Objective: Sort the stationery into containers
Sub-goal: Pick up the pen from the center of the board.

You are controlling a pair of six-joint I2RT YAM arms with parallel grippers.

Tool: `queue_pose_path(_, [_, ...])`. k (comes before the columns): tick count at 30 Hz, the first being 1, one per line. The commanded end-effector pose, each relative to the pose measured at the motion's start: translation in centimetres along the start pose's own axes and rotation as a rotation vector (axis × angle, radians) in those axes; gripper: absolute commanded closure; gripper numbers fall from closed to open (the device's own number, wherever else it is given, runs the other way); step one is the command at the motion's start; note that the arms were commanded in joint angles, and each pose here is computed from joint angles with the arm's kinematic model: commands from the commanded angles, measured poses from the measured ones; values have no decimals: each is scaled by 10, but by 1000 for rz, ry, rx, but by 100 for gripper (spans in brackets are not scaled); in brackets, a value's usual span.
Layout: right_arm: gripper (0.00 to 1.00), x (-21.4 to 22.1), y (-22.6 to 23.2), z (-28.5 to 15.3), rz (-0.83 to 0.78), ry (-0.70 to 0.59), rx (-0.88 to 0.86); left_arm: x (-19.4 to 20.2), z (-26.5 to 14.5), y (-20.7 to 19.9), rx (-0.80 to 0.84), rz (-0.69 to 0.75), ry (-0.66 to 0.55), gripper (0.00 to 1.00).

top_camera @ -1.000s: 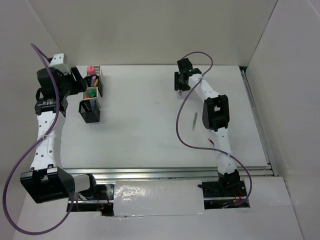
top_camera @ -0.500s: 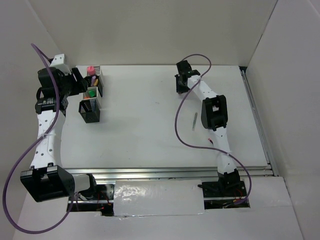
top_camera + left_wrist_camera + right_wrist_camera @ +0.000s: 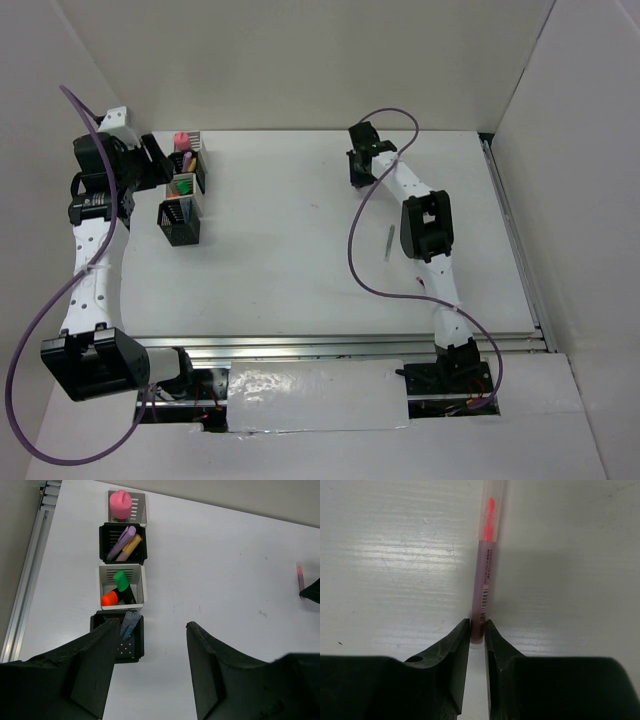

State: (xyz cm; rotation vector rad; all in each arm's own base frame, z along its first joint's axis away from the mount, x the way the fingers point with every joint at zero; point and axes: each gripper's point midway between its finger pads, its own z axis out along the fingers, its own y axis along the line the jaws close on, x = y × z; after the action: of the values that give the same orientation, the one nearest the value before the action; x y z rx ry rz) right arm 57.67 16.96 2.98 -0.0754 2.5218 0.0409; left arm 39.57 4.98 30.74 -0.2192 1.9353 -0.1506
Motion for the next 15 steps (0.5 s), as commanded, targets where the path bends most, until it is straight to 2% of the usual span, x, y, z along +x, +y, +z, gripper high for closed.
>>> queue_pose_path(1, [76, 0, 6, 0, -20, -7, 5, -28, -9, -7, 26, 5, -69, 32])
queue_pose_path(4, [83, 1, 7, 1, -25, -4, -2, -29, -11, -7, 27, 7, -70, 32])
queue_pose_path(6, [92, 1, 7, 1, -25, -4, -2, -30, -12, -8, 30, 7, -74, 32])
queue_pose_path(7, [100, 1, 9, 0, -27, -2, -6, -31, -13, -7, 29, 4, -76, 32])
queue_pose_path(12, [100, 5, 18, -5, -53, 18, -38, -27, -13, -7, 35, -6, -71, 32])
queue_pose_path(15, [100, 15, 39, -16, -112, 24, -75, -22, -15, -9, 71, -9, -61, 31])
